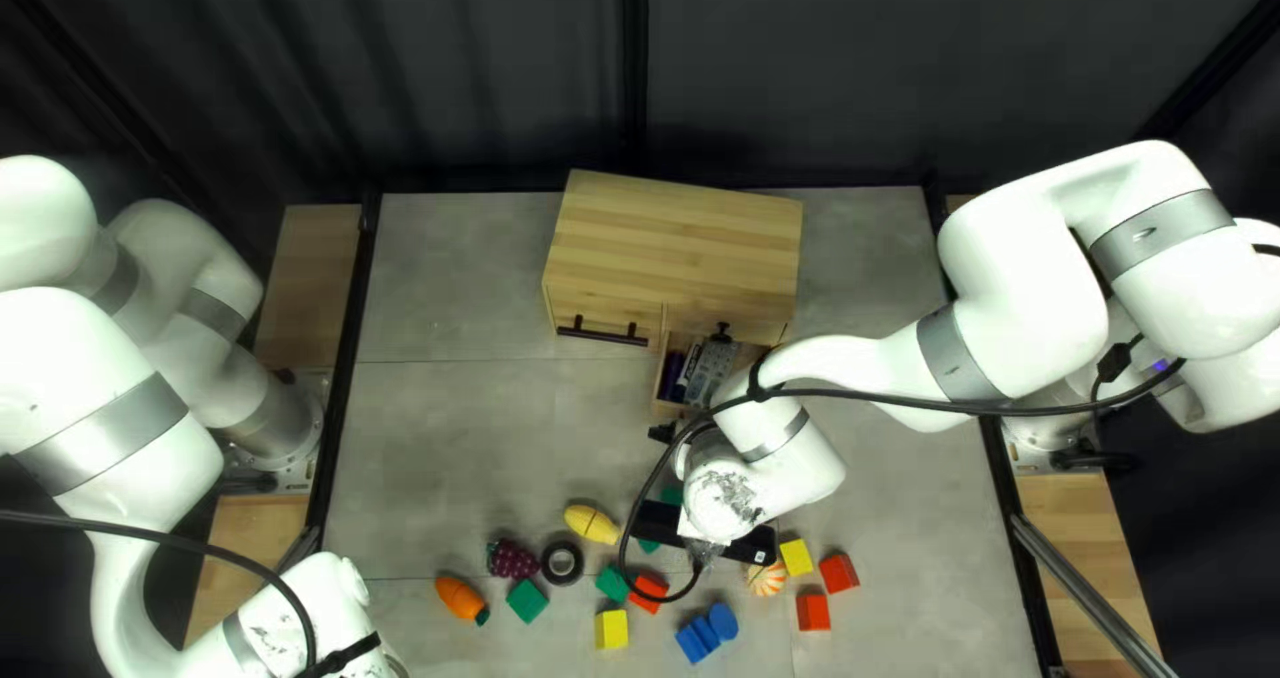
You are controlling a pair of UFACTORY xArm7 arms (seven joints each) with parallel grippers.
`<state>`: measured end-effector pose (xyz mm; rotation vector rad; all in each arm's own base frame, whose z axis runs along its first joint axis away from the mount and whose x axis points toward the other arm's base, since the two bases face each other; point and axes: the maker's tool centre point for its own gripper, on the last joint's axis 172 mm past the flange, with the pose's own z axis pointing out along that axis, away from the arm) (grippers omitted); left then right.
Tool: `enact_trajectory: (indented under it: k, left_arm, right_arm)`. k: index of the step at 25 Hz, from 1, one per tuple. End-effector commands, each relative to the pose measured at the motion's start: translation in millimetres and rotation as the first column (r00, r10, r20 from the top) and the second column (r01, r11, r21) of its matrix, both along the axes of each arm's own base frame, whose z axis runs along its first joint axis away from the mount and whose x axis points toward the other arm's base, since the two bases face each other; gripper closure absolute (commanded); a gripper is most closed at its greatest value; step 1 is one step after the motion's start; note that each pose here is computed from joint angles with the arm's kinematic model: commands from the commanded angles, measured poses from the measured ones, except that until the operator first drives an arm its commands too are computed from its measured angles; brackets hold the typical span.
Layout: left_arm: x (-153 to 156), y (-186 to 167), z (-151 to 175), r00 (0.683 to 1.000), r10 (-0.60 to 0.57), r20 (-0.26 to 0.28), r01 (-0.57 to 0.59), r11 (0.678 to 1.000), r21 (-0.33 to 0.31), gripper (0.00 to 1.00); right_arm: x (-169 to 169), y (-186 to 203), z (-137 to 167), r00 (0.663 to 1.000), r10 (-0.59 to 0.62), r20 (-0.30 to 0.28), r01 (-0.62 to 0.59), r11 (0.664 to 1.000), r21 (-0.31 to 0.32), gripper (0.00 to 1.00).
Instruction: Open drawers and place objects into drawer and close
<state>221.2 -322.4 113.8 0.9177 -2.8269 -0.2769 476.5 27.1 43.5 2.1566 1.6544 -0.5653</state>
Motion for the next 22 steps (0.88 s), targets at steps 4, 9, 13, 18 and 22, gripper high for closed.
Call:
enact_trajectory:
  k: [4,9,13,18,22]
  left_arm:
    - [0.0,0.0,0.0,1.000,0.000,0.000,0.000,1.000,0.000,0.00]
    - [0.0,0.0,0.0,1.000,0.000,0.000,0.000,1.000,0.000,0.00]
    - [0.0,0.0,0.0,1.000,0.000,0.000,0.000,1.000,0.000,0.00]
    - [0.0,0.0,0.0,1.000,0.000,0.000,0.000,1.000,0.000,0.00]
    - [0.0,0.0,0.0,1.000,0.000,0.000,0.000,1.000,0.000,0.00]
  right_arm:
    - [0.1,-5.1,2.1,1.000,-0.020,-0.003,0.020,1.000,-0.004,0.00]
    - [1.4,-8.6,2.9,0.999,-0.035,-0.001,0.035,0.999,-0.005,0.00]
    - [0.3,-11.2,3.4,0.999,-0.039,-0.003,0.039,0.999,-0.007,0.00]
    - [-3.9,-13.7,5.5,0.999,-0.036,0.002,0.036,0.999,-0.008,0.00]
    - [-9.2,-11.9,6.9,1.000,-0.029,0.007,0.029,1.000,-0.010,0.00]
